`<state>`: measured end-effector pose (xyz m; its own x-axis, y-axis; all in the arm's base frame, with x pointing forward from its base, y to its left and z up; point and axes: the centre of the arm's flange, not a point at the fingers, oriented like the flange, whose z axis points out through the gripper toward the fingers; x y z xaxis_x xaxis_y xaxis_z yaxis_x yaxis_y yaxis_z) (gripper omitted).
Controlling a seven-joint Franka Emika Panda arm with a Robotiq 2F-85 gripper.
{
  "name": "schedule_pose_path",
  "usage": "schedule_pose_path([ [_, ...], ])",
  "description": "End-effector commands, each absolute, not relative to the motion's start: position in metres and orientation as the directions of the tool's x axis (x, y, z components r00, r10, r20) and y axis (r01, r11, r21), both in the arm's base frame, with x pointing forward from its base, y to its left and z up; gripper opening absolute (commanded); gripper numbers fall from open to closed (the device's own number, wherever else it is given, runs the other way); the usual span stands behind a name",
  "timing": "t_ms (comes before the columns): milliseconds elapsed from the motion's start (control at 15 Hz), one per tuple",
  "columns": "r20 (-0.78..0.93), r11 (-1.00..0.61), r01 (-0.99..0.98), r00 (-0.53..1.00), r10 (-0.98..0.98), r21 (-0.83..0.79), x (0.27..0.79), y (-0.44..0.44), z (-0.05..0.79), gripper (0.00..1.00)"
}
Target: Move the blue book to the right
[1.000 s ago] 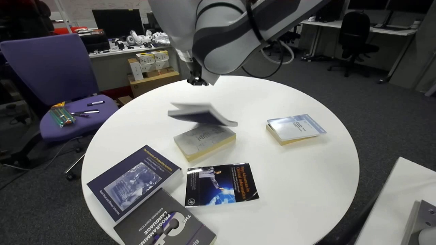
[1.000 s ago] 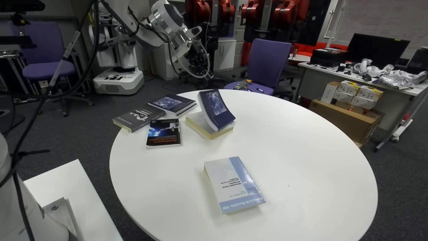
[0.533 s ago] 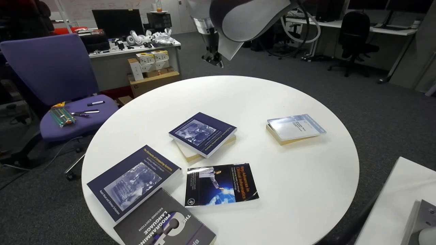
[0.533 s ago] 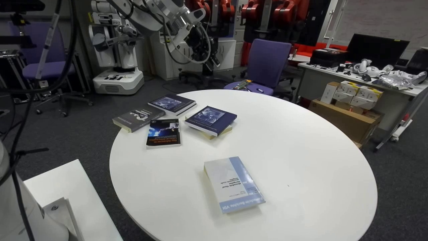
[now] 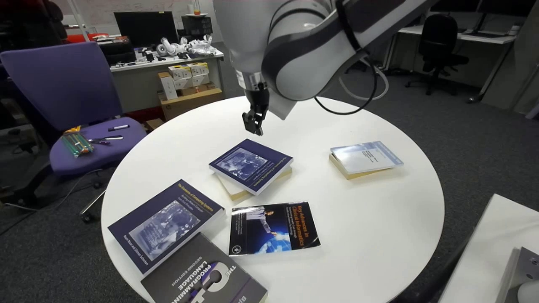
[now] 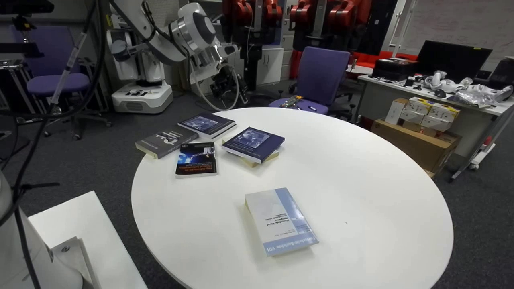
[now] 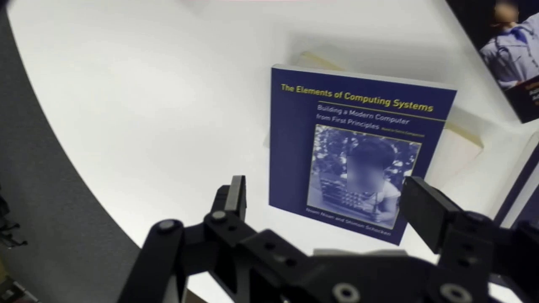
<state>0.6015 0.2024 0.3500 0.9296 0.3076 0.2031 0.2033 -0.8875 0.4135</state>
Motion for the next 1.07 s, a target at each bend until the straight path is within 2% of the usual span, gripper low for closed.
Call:
schedule_pose_path([
  [0, 0.151, -0.875, 0.300, 0.913, 0.379, 0.381, 0.598, 0.214, 0.300, 1.00],
  [333, 0.018, -0.814, 0.389, 0.898, 0.439, 0.431, 0.589, 0.233, 0.226, 1.00],
  [1000, 0.021, -0.850, 0.362, 0.916, 0.400, 0.382, 0.582, 0.238, 0.224, 1.00],
])
